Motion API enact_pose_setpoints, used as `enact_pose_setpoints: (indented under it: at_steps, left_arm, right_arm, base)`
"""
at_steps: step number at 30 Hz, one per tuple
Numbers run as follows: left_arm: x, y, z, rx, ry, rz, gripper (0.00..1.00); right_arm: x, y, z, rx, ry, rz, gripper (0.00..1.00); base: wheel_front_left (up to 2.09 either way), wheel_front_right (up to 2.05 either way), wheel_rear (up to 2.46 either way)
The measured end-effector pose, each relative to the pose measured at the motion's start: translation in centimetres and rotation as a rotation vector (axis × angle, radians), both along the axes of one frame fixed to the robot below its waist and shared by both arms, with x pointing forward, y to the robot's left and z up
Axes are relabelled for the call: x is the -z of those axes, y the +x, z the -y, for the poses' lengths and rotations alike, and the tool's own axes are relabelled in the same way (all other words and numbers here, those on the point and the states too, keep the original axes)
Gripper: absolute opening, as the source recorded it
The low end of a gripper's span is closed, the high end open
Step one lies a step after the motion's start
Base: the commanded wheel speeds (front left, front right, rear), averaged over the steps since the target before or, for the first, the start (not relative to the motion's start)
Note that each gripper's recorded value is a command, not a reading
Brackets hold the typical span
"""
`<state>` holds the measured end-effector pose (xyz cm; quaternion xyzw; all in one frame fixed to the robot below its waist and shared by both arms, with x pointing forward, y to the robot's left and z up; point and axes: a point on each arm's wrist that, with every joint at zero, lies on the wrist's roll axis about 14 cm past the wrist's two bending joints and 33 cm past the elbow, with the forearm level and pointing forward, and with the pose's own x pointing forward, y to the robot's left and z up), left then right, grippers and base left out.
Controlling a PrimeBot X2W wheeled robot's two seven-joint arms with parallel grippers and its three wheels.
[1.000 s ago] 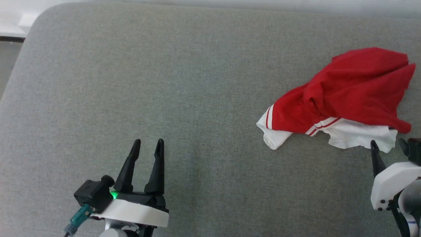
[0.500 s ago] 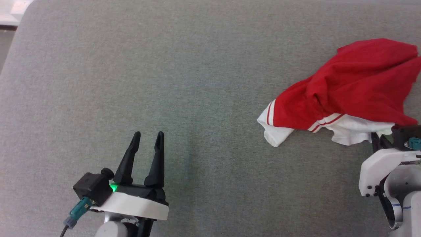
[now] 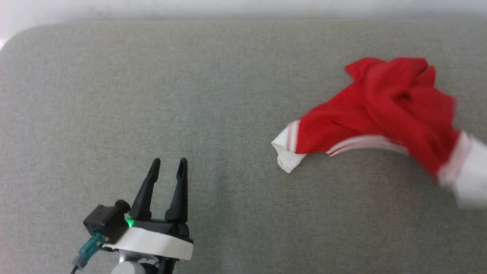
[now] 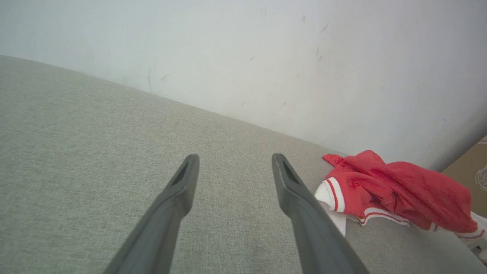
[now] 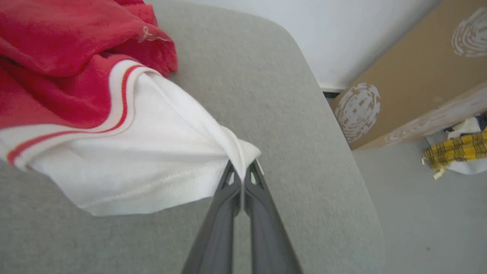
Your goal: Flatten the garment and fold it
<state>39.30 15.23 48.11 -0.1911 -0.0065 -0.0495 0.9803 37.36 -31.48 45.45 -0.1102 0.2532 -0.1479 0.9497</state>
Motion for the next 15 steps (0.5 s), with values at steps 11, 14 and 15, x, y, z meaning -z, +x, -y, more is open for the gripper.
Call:
enact_pose_setpoints:
  at_steps: [11, 14, 15]
  left_arm:
    - [0.4, -1.5, -0.4, -0.005, 0.010, -0.020, 1.00]
    - [0.1, -1.7, -0.4, -0.005, 0.012, -0.011, 1.00]
    - [-0.1, -1.7, -0.5, -0.006, 0.012, -0.007, 1.00]
  right_arm:
    - [4.0, -5.4, 1.8, 0.088, -0.002, -0.136, 1.00]
    - [2.1, -3.0, 0.6, 0.044, 0.005, -0.022, 1.00]
    - [1.0, -2.2, 0.3, 0.028, 0.003, 0.029, 1.00]
  base:
    - [0.00, 0.00, 0.00]
    - [0.00, 0.00, 0.00]
    - [0.00, 0.00, 0.00]
